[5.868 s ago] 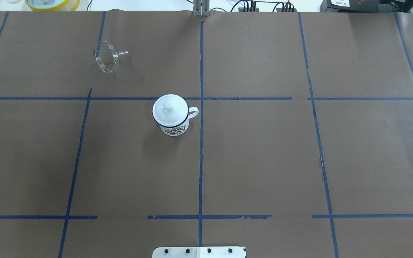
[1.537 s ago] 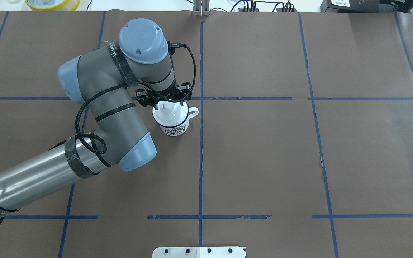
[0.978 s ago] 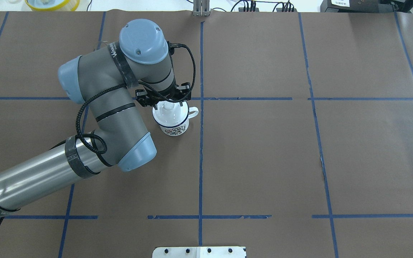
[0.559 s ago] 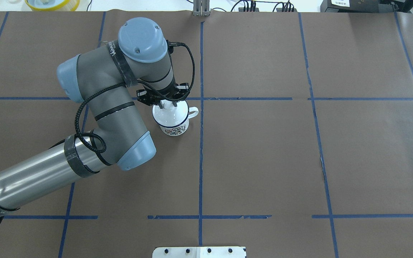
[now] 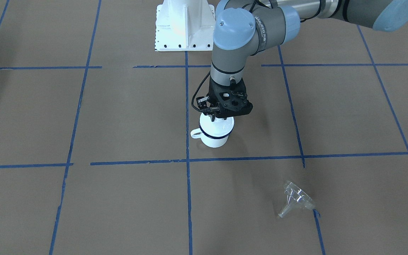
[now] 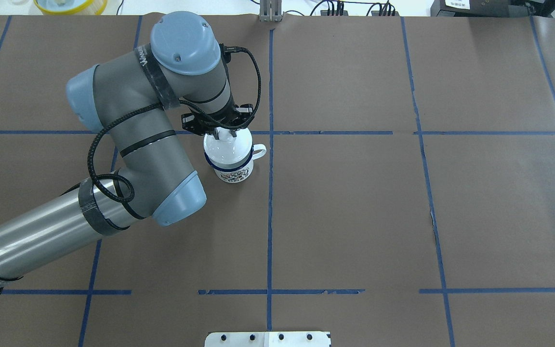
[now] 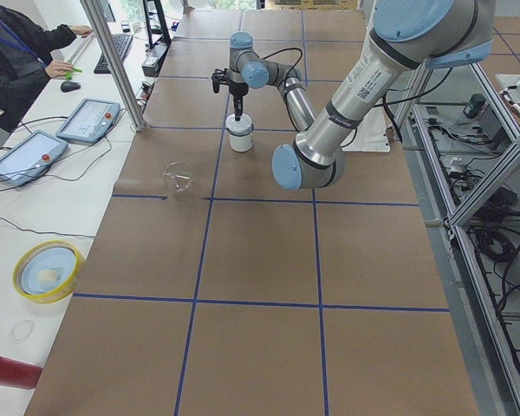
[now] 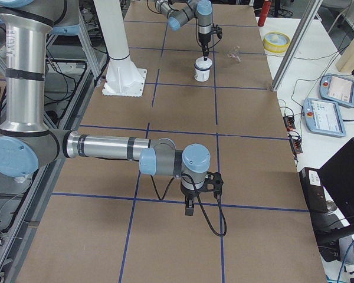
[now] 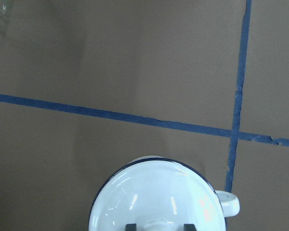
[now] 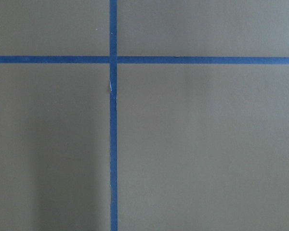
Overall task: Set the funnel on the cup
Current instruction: 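Lift the lid off the mug and set it down nearer the robot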
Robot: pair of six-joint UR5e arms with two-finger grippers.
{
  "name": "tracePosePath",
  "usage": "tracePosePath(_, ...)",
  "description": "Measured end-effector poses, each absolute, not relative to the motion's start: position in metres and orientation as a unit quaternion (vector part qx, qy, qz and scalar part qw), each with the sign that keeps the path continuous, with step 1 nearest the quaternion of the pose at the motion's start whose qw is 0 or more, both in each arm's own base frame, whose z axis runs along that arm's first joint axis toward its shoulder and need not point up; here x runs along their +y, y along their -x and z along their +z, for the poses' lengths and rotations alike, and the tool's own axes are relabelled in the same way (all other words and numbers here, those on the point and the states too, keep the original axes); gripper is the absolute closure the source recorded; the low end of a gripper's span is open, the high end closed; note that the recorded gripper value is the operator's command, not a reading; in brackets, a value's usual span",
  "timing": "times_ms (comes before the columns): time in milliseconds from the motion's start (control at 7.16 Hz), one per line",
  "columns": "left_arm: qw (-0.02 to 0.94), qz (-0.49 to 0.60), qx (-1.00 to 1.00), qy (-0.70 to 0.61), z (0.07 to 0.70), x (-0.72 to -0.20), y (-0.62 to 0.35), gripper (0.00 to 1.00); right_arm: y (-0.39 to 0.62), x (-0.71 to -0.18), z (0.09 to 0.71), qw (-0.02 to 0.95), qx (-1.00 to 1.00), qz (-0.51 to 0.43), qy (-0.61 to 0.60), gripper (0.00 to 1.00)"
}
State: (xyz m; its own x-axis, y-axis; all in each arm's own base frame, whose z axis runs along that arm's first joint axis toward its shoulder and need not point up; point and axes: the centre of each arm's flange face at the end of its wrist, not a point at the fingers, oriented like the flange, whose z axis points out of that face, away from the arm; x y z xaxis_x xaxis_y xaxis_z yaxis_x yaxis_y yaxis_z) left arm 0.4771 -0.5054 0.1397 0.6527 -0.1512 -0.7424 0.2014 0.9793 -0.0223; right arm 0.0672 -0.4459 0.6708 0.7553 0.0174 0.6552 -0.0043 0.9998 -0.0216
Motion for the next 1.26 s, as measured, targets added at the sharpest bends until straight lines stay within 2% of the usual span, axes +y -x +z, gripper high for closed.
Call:
tracePosePath(559,0.906,-0.083,0.413,-0.026,0.136,-0.443,-0.424,1.0,-0.067,-0.446,0.671,0.937,-0.35,0.006,0.009,0.0)
tracePosePath(1257,0.916,-0.053,0.399,-0.004,0.213,-0.361,-0.487,1.0,-0.067,-0.446,0.671,0.937,-0.35,0.006,0.009,0.0)
